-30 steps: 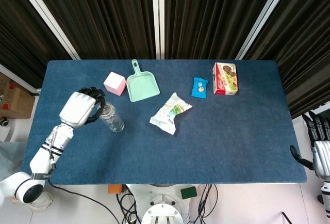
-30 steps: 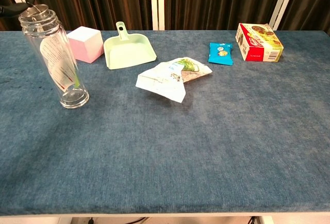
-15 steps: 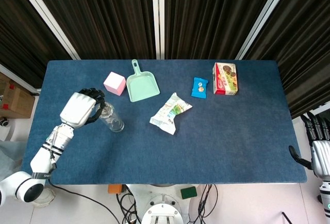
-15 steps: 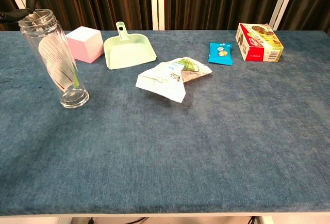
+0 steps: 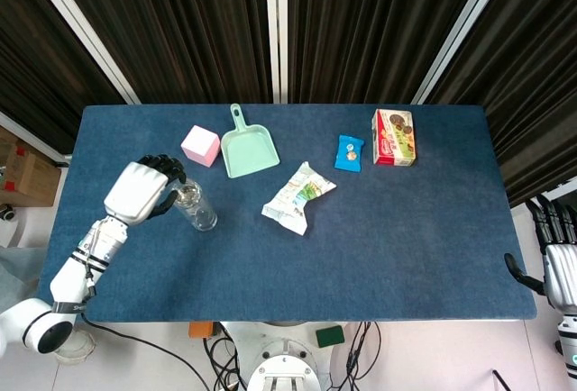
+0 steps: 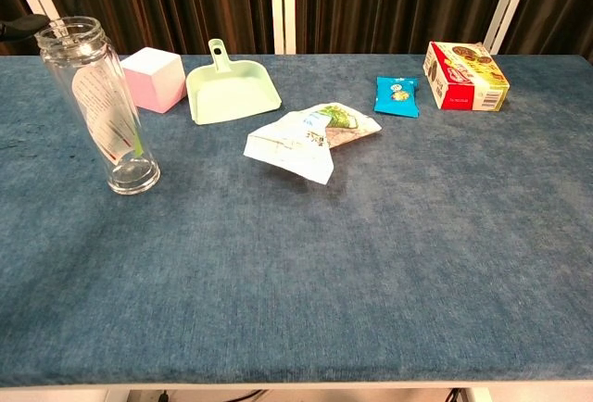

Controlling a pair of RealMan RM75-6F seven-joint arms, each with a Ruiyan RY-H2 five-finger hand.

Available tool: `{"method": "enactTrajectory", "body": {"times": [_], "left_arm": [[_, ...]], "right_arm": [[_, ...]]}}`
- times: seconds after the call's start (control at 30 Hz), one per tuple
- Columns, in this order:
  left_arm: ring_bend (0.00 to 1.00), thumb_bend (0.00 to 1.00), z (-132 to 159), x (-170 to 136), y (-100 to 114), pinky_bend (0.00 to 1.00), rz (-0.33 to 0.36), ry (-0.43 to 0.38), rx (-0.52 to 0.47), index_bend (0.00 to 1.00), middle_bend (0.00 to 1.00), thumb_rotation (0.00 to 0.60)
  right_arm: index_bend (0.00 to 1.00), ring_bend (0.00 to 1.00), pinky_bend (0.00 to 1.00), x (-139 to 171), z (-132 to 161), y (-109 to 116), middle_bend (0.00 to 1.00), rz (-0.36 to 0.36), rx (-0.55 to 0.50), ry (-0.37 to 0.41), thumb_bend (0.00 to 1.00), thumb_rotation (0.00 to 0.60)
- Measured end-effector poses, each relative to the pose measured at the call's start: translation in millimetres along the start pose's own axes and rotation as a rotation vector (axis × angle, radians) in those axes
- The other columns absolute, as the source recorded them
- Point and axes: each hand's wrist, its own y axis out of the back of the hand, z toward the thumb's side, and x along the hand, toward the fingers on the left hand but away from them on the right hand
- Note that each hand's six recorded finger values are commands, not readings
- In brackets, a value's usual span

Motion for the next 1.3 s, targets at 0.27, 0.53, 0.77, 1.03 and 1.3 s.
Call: {"method": "enactTrajectory", "body": {"times": [0.27,0.53,0.77,1.03,1.3], "left_arm": [[0.25,0.43,2.4,-7.0,5.6,0.32,0.002,-0.019,0.009,0.14,0.27,0.6],[0.16,0.19,8.4,-15.2,12.7,0.26,0.033,-0.06,-0.048,0.34,0.2,0.288],[0.06,0.12,14.0,-21.6,2.3,0.18,-0.002,-0.105,-0.066,0.36,0.11,0.198],[0.02,0.12,10.1,-19.4,-0.6,0.16,0.032,-0.102,-0.038,0.38,0.07,0.168],[0.03,0.12,2.7,-19.0,-4.8,0.16,0.033,-0.079,-0.023,0.47,0.07,0.164]], "right_arm": [[0.0,0.0,0.0,0.0,-0.1,0.1,0.0,0.0,-0.002,-0.001,0.29,0.6],[0.0,0.0,0.0,0.1,-0.9,-0.6,0.0,0.0,-0.002,-0.003,0.29,0.6],[0.0,0.0,0.0,-0.1,0.1,-0.3,0.0,-0.001,0.0,-0.001,0.29,0.6],[0.0,0.0,0.0,-0.3,1.3,-1.0,0.0,0.003,0.003,0.0,0.29,0.6],[0.0,0.0,0.0,-0.7,1.1,-2.6,0.0,0.009,0.007,-0.001,0.29,0.6]]}}
